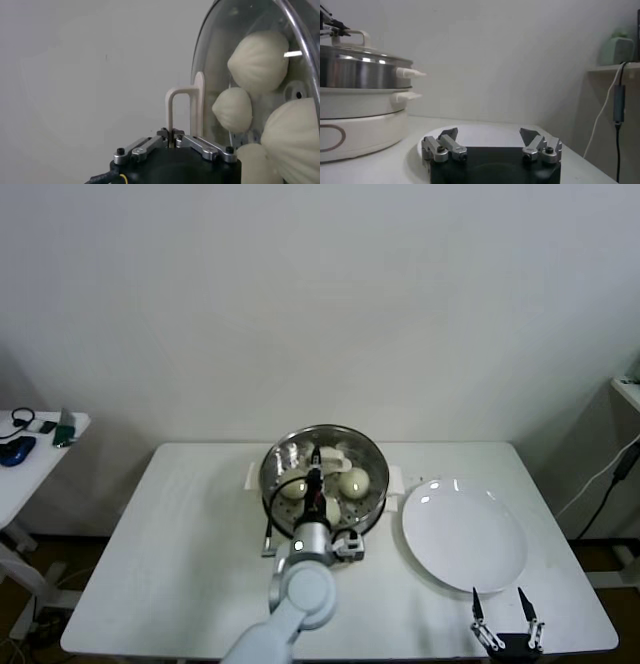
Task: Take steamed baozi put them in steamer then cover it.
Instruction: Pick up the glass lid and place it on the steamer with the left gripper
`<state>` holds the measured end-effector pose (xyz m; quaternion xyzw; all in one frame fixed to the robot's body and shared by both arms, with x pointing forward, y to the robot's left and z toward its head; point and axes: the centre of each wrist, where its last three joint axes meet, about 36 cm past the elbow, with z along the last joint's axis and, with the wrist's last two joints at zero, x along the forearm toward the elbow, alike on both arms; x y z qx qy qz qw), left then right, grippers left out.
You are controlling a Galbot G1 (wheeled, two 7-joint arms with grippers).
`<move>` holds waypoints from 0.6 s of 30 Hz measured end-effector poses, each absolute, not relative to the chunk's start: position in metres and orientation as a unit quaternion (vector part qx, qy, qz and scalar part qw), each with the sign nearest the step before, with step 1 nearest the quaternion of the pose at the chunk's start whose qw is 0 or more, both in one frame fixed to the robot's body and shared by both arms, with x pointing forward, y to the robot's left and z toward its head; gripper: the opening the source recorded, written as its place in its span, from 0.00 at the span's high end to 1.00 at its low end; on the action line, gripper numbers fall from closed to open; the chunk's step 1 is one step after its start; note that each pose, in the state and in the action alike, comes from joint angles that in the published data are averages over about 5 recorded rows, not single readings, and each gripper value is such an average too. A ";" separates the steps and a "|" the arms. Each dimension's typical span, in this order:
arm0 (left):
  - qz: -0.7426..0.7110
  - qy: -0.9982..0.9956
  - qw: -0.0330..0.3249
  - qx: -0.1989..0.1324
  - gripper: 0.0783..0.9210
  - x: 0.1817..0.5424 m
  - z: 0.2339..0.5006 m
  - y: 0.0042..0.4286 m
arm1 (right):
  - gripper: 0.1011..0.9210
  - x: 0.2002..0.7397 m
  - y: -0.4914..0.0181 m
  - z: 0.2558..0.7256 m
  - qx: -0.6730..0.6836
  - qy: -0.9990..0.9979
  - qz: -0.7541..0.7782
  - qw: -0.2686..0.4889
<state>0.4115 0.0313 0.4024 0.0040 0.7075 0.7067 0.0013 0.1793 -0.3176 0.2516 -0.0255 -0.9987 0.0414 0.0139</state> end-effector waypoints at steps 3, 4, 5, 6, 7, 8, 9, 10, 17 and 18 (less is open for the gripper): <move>0.705 0.710 0.002 0.008 0.93 0.411 0.405 0.031 | 0.12 0.179 -0.316 0.251 -0.025 -0.999 0.040 0.014; 0.704 0.710 0.002 0.009 0.93 0.412 0.406 0.031 | 0.12 0.179 -0.316 0.251 -0.025 -0.999 0.040 0.014; 0.703 0.711 0.003 0.010 0.93 0.412 0.407 0.031 | 0.12 0.179 -0.315 0.251 -0.025 -0.999 0.039 0.014; 0.702 0.712 0.003 0.011 0.93 0.412 0.408 0.031 | 0.12 0.179 -0.315 0.251 -0.024 -0.999 0.039 0.014; 0.702 0.712 0.004 0.012 0.93 0.413 0.409 0.031 | 0.12 0.178 -0.315 0.251 -0.024 -0.999 0.039 0.014; 0.702 0.712 0.006 0.012 0.93 0.413 0.409 0.032 | 0.12 0.178 -0.314 0.251 -0.024 -0.999 0.038 0.014; 0.702 0.712 0.007 0.013 0.93 0.413 0.410 0.032 | 0.12 0.178 -0.314 0.251 -0.023 -0.999 0.038 0.014; 0.702 0.712 0.008 0.013 0.93 0.413 0.411 0.032 | 0.12 0.178 -0.314 0.251 -0.023 -0.999 0.038 0.014; 0.704 0.710 0.014 0.017 0.93 0.414 0.414 0.037 | 0.12 0.178 -0.313 0.251 -0.021 -0.999 0.038 0.012; 0.704 0.710 0.015 0.018 0.93 0.414 0.415 0.038 | 0.12 0.178 -0.312 0.251 -0.021 -0.999 0.037 0.012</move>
